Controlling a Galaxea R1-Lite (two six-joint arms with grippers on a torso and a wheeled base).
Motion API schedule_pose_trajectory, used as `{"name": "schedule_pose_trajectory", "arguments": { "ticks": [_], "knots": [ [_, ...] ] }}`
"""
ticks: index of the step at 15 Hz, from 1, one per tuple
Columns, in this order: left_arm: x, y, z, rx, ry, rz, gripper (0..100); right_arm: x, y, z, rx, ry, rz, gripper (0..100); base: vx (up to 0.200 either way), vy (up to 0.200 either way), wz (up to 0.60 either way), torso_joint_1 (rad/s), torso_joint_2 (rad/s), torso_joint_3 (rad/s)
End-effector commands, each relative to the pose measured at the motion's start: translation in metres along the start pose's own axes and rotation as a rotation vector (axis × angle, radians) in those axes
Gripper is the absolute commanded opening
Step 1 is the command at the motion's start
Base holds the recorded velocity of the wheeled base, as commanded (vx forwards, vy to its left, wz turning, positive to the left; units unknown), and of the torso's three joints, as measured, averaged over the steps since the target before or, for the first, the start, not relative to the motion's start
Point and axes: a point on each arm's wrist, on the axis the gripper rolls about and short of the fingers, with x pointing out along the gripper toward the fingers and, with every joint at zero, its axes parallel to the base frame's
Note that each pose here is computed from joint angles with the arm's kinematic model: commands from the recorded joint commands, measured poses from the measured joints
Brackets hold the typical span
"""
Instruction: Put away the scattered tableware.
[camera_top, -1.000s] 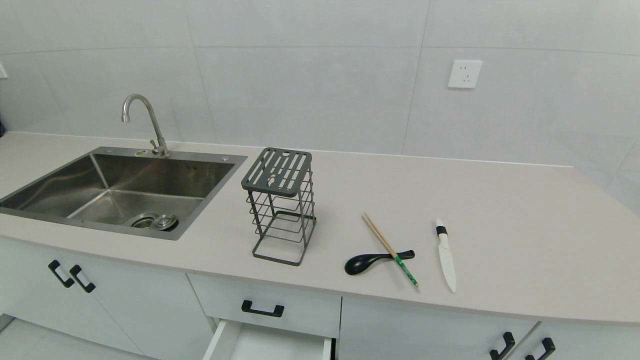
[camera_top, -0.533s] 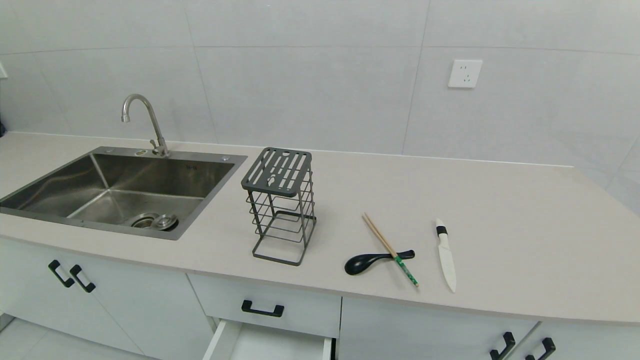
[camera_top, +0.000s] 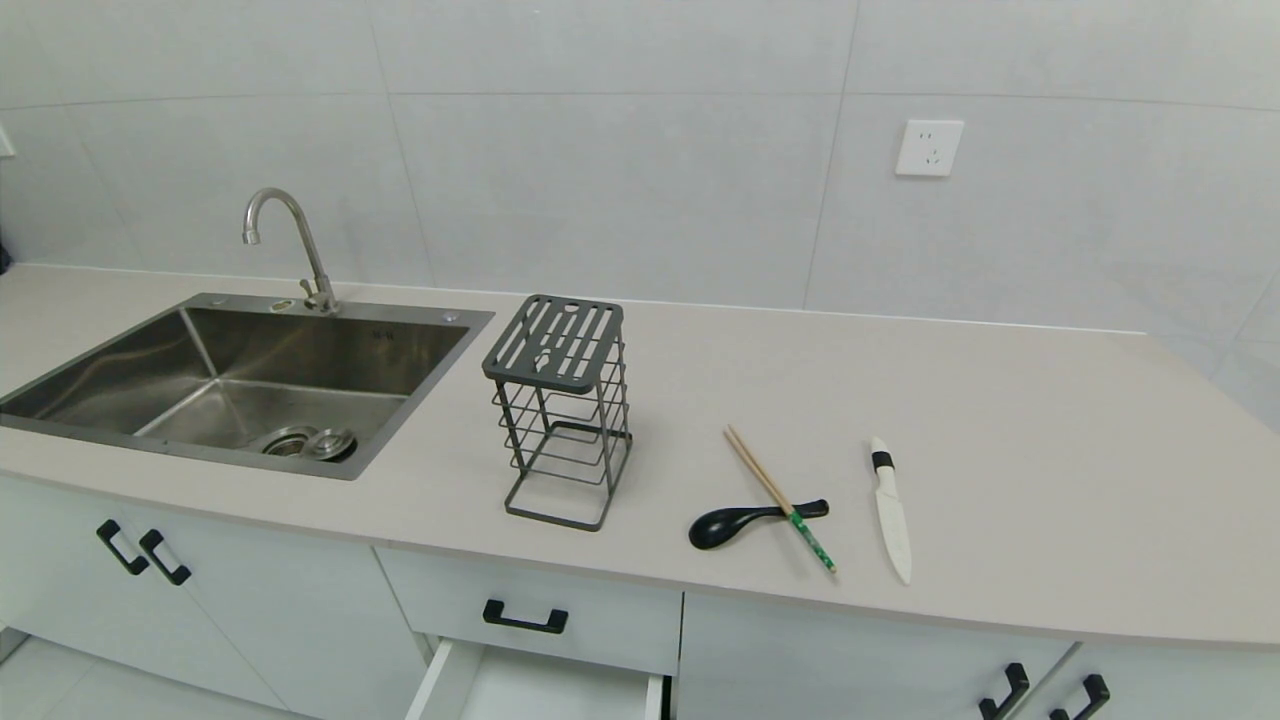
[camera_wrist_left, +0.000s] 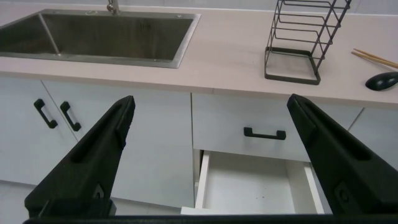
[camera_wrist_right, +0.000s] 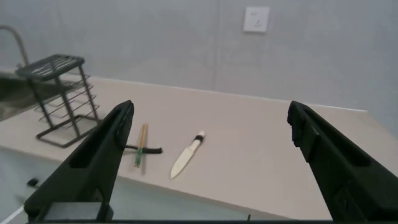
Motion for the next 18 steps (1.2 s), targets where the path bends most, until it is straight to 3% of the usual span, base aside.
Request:
{"name": "schedule_pose_trajectory", "arguments": {
  "ticks": [1, 5, 9, 11, 18],
  "knots": [
    [0.0, 0.0, 0.0, 0.0, 0.001, 0.0, 100, 0.042, -0.003, -0.021, 0.061, 0.328, 0.151, 100, 0.0, 0.0, 0.0, 0.0, 0.0, 0.0],
    [0.0, 0.0, 0.0, 0.0, 0.001, 0.0, 100, 0.071, 0.001, -0.034, 0.071, 0.54, 0.25, 100, 0.0, 0.0, 0.0, 0.0, 0.0, 0.0],
    [0.0, 0.0, 0.0, 0.0, 0.001, 0.0, 100, 0.085, 0.005, -0.041, 0.07, 0.635, 0.294, 100, 0.0, 0.0, 0.0, 0.0, 0.0, 0.0],
    [0.0, 0.0, 0.0, 0.0, 0.001, 0.0, 100, 0.103, 0.007, -0.046, 0.075, 0.73, 0.308, 100, 0.0, 0.0, 0.0, 0.0, 0.0, 0.0],
    [0.0, 0.0, 0.0, 0.0, 0.001, 0.0, 100, 0.16, 0.022, -0.046, 0.058, 0.842, 0.372, 100, 0.0, 0.0, 0.0, 0.0, 0.0, 0.0]
  ]
}}
